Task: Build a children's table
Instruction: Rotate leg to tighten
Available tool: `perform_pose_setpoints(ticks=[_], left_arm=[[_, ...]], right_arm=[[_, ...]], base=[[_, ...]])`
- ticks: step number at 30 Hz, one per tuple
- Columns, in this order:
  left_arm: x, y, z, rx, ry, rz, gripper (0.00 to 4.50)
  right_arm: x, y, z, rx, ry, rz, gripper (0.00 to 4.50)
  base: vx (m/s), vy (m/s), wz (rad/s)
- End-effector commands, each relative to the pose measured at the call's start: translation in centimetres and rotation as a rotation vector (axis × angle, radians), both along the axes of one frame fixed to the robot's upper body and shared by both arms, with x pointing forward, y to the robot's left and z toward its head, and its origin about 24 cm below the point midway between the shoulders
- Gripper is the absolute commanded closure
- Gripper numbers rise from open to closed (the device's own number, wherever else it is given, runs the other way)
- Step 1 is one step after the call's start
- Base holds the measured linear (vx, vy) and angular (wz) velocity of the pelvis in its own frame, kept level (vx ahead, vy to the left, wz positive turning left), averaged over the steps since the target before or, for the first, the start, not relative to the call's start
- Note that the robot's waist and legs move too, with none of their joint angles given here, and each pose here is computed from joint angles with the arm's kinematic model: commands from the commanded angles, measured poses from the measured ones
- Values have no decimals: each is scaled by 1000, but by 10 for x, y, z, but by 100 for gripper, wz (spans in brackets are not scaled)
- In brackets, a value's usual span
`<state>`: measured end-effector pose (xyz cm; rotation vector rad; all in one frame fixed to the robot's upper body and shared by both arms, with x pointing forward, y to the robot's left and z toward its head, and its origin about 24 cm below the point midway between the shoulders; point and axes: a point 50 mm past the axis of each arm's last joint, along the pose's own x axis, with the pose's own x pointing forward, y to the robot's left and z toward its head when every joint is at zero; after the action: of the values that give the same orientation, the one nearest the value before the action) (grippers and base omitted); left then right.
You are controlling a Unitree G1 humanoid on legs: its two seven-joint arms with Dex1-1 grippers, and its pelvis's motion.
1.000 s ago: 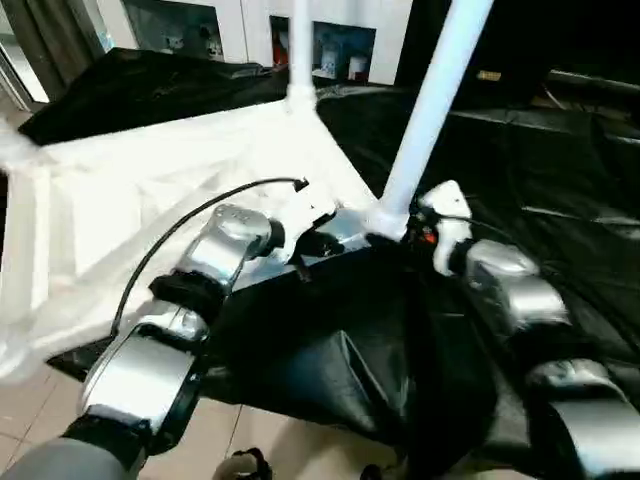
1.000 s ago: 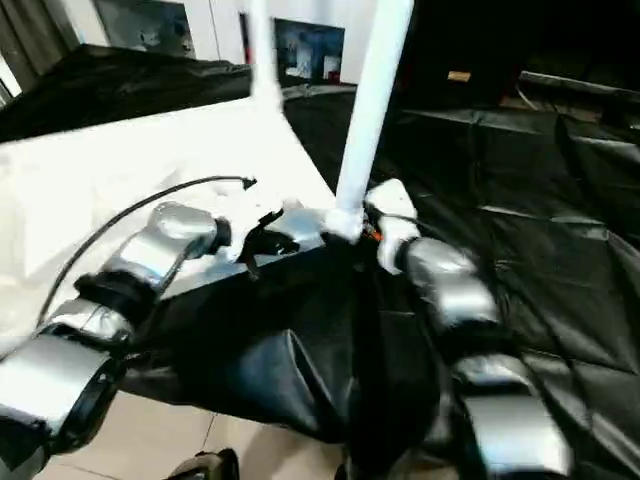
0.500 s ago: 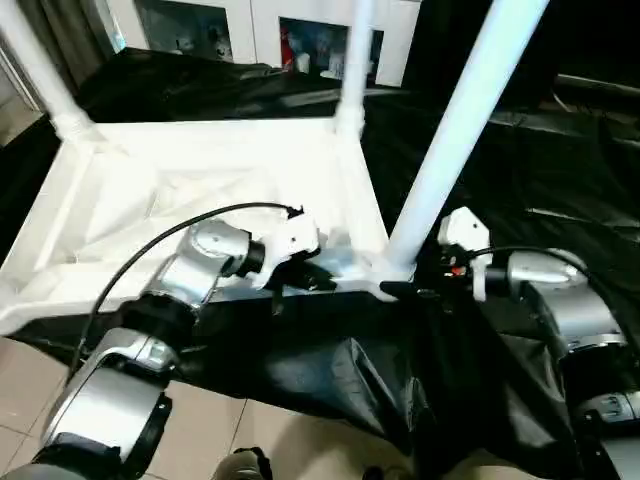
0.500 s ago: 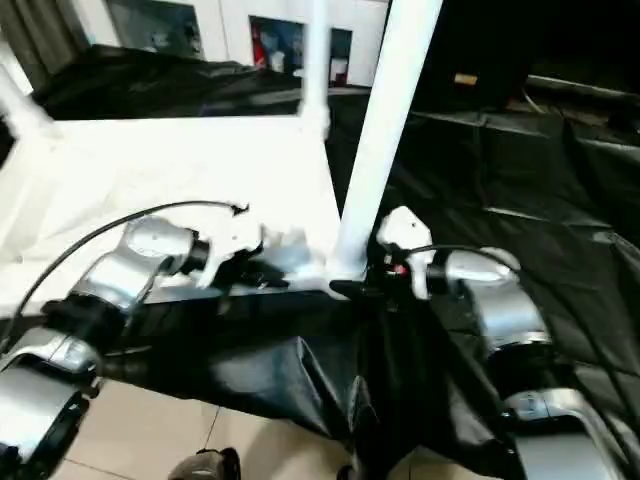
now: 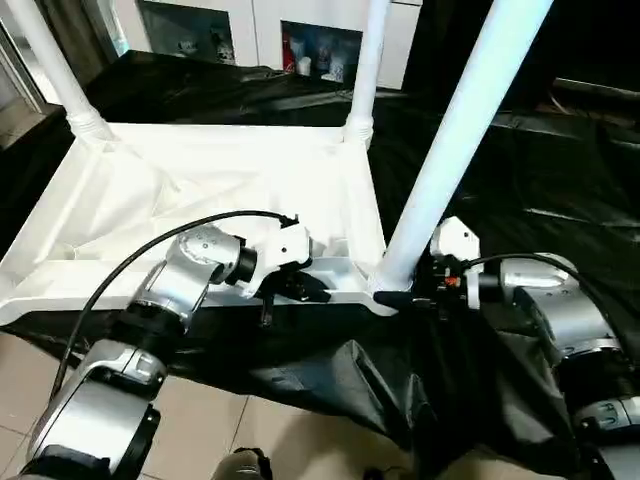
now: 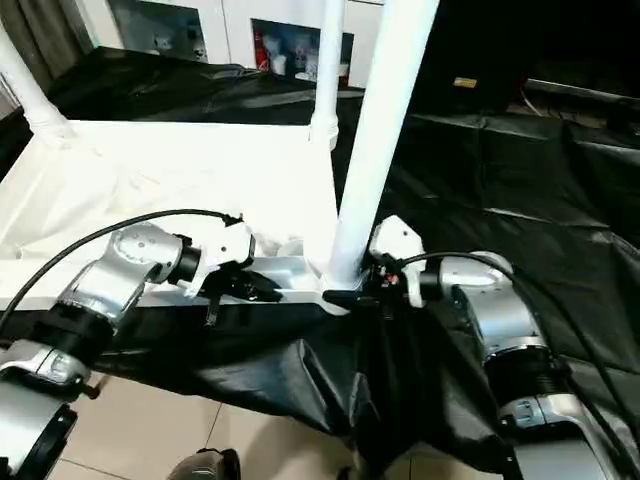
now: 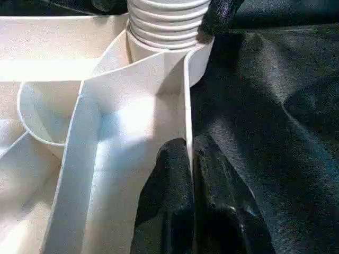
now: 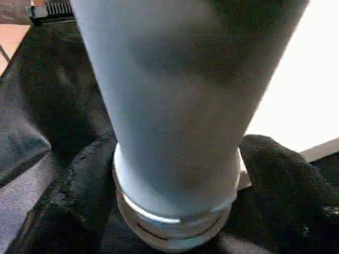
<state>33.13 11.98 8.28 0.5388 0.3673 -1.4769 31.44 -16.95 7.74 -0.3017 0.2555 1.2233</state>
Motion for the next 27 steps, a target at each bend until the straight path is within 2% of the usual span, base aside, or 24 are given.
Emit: perform_pose_setpoints(ticks=[1,5,10,11,12,15,17,19,20,21,27], left_arm=[[-4,-7,1,-38,15,-57,450],[-5,-7,0,-43,24,-50,450],[-3,-9,0,-69,42,-10,450],[-1,-11,-1,-73,40,19,450],[5,-17,-5,-83,36,102,450],[13,-31,-10,-80,-1,200,450],[14,-32,-11,-77,0,211,450],[22,-50,-12,-68,-44,318,450],[22,-51,-12,-68,-45,322,450],[27,-65,-12,-63,-69,398,450],[29,-85,-12,-64,-85,454,450]], right_arm=[[-1,-1,0,4,0,-3,105],[-3,-1,-5,4,13,-12,143],[-4,-1,-16,26,58,-84,168],[-3,0,-21,34,70,-140,169],[0,3,-36,47,95,-290,171],[5,13,-53,100,143,-513,172],[6,14,-55,106,150,-541,173],[12,30,-65,106,155,-673,173],[12,31,-65,106,155,-678,173],[17,46,-68,108,164,-742,173],[26,71,-63,129,178,-791,173]], base=[[0,0,0],[0,0,0],[0,0,0],[0,0,0],[0,0,0],[0,0,0],[0,0,0],[0,0,0],[0,0,0],[0,0,0],[0,0,0]])
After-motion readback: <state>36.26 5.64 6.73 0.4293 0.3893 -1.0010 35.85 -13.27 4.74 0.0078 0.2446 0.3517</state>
